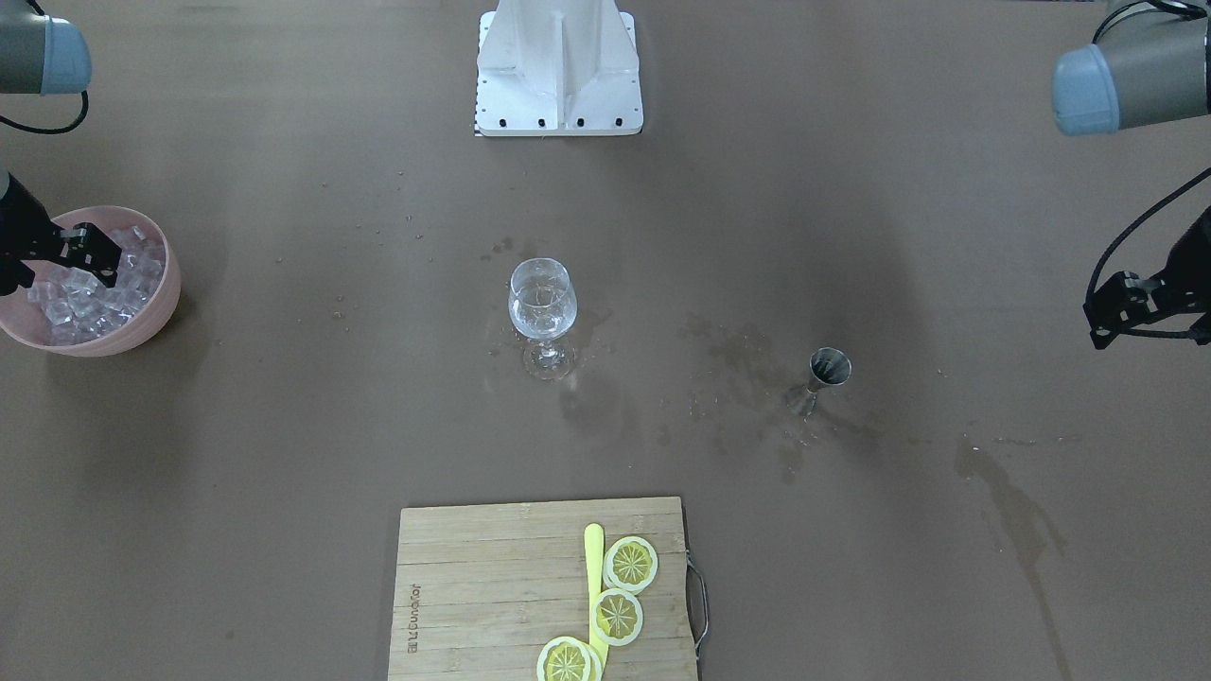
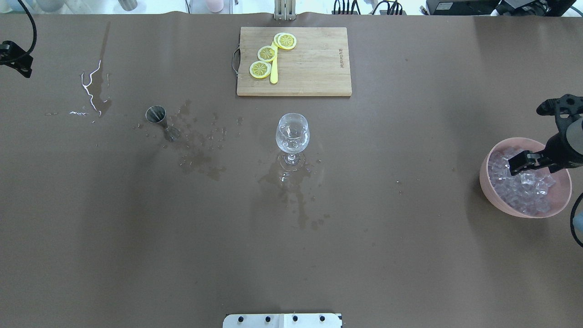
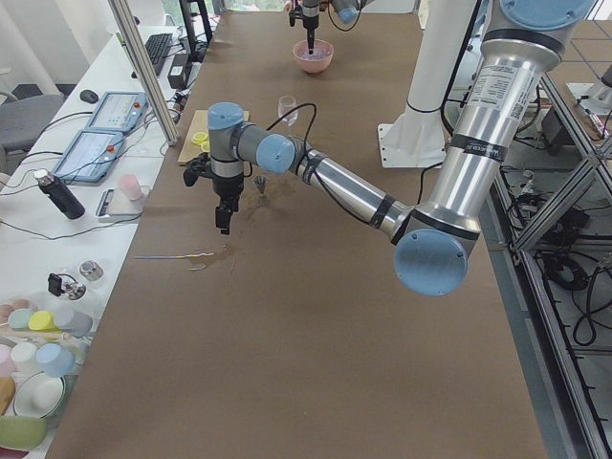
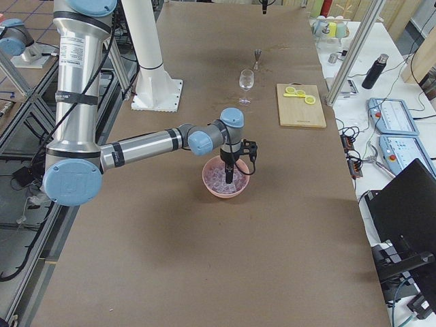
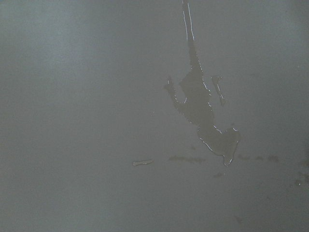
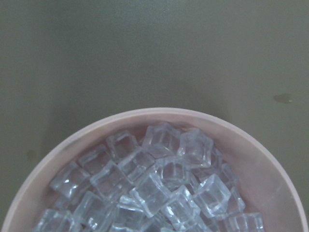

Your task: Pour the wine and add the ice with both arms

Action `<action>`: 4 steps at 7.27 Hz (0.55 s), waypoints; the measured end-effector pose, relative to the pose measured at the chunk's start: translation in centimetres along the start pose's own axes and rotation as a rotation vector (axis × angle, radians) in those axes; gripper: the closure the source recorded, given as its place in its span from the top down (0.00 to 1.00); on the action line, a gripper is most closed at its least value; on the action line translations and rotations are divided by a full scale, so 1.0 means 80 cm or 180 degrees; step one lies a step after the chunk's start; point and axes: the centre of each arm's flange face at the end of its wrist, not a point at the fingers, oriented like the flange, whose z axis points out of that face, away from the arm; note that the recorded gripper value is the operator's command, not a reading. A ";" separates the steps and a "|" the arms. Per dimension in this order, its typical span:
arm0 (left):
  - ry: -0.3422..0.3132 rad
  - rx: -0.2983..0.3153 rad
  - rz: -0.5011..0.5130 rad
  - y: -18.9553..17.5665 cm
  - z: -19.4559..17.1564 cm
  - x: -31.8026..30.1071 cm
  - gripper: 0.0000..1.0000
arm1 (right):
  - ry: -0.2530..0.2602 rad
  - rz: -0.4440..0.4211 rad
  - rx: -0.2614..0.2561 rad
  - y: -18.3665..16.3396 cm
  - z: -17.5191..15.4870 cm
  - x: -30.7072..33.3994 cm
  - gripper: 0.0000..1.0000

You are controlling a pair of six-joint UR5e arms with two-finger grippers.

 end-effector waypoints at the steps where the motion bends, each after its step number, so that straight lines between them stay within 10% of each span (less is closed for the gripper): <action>1: -0.0001 0.0000 -0.0001 0.000 0.000 0.000 0.98 | 0.0004 -0.0002 -0.0011 -0.001 0.003 0.000 0.83; 4: -0.0014 -0.0002 -0.0023 -0.001 0.000 -0.006 0.98 | -0.0017 -0.0013 -0.0021 0.000 0.002 -0.003 0.74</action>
